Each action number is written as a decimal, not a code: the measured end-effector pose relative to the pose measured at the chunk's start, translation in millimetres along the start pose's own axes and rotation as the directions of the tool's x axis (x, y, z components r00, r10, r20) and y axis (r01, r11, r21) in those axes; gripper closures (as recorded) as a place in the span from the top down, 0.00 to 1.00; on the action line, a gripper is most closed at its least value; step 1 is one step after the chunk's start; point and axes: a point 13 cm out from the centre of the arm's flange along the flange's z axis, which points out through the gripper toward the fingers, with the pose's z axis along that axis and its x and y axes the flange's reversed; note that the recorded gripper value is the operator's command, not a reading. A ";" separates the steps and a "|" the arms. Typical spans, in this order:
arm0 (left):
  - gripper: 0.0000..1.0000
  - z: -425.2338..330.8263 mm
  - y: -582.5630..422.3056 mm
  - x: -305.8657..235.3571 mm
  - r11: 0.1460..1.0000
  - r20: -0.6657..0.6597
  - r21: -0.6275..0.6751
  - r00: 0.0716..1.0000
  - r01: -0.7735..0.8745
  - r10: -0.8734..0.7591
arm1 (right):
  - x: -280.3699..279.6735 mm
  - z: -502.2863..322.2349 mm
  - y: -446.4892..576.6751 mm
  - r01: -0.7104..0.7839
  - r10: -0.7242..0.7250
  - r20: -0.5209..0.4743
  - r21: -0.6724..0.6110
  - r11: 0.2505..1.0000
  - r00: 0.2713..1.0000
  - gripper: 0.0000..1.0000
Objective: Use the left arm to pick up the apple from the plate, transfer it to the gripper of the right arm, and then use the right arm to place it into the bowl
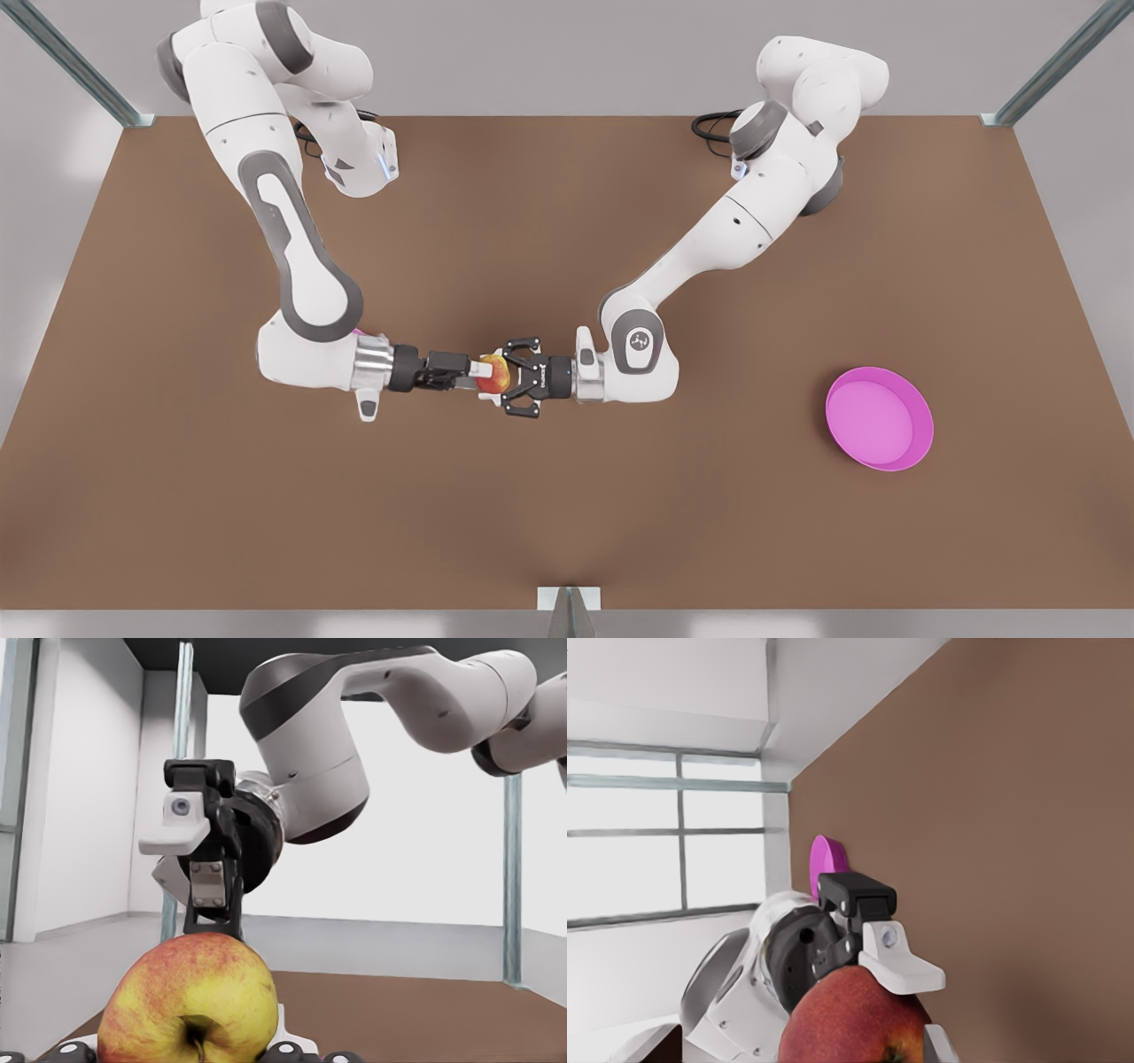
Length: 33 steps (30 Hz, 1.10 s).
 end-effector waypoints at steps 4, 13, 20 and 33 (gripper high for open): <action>0.70 -0.1 0.1 0.7 0.999 -0.001 -0.001 0.999 -0.048 0.048 | -8.2 -0.5 -6.0 0.005 -0.005 0.041 0.010 1.000 0.999 1.00; 0.71 -0.9 1.2 0.5 0.992 -0.003 -0.003 0.992 -0.128 0.128 | 2.5 -1.7 -20.8 0.012 -0.014 0.047 0.036 0.999 0.999 1.00; 0.71 -2.5 2.5 3.2 0.986 -0.008 -0.004 0.986 -0.167 0.167 | 16.0 18.1 -17.9 0.036 -0.037 0.024 0.046 0.998 0.999 1.00; 1.00 -3.3 3.9 2.8 0.978 -0.012 -0.007 0.978 -0.210 0.210 | 15.6 21.8 -21.2 0.073 -0.075 0.040 0.055 0.996 0.996 0.61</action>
